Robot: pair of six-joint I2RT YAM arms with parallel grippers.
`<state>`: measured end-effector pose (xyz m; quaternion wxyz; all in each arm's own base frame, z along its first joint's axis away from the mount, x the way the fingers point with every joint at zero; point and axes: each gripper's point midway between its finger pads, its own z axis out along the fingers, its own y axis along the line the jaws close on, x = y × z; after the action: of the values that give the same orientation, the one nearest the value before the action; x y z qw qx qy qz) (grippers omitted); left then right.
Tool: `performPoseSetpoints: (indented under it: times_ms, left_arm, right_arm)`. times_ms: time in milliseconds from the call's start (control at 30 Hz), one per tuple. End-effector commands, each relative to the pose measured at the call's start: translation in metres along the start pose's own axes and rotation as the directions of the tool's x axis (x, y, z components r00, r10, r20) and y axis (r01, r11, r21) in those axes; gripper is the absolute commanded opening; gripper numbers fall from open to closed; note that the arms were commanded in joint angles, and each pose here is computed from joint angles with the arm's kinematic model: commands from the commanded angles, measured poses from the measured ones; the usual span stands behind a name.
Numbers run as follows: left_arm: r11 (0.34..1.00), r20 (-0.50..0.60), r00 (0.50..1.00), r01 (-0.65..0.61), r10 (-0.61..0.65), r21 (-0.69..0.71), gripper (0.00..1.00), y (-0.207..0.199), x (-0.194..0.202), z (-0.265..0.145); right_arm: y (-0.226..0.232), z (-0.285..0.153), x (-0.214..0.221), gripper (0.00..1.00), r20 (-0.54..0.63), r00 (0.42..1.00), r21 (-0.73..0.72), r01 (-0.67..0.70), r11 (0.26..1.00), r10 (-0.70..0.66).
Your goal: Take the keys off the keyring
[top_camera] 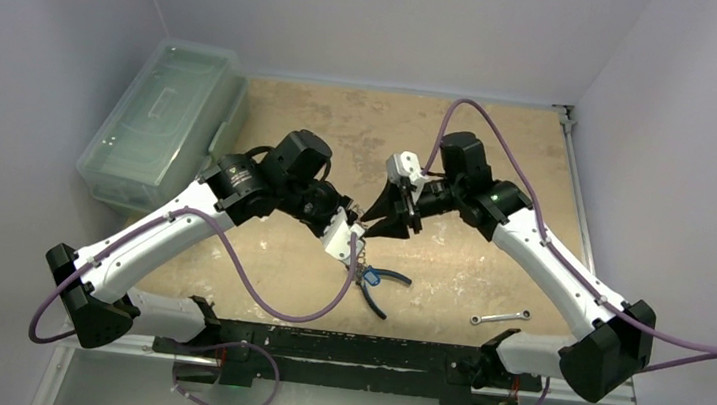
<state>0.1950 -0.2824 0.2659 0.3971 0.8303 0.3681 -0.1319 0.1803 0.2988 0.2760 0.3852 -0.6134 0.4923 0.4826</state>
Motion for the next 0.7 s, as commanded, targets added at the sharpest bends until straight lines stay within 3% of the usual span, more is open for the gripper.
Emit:
performPoseSetpoints:
  times_ms: [0,333,433,600,667]
  left_arm:
    - [0.996,0.057,0.996,-0.061,0.065,-0.071,0.00,0.0187,-0.0207,-0.0122]
    - [0.996,0.061,0.996,-0.064,0.069,-0.068,0.00,0.0176,-0.0217,-0.0127]
    - [0.995,0.056,0.996,-0.063,0.068,-0.071,0.00,0.0176,-0.0208,-0.0132]
    - [0.995,0.045,0.997,-0.061,0.064,-0.081,0.00,0.0178,-0.0192,-0.0153]
    - [0.994,0.034,0.997,-0.063,0.067,-0.091,0.00,0.0178,-0.0177,-0.0178]
  right_arm:
    - [-0.0032,0.0064,0.0026,0.36,0.005,1.000,0.002,-0.002,1.000,0.002]
    - [-0.0027,0.0101,0.0025,0.31,0.013,1.000,-0.010,0.006,1.000,-0.006]
    - [-0.0028,0.0093,0.0045,0.24,0.006,1.000,-0.003,0.009,1.000,-0.009]
    - [-0.0028,0.0082,0.0061,0.00,-0.002,1.000,0.011,0.007,1.000,-0.007]
    - [-0.0029,0.0075,0.0052,0.00,-0.002,1.000,0.019,0.003,1.000,-0.003]
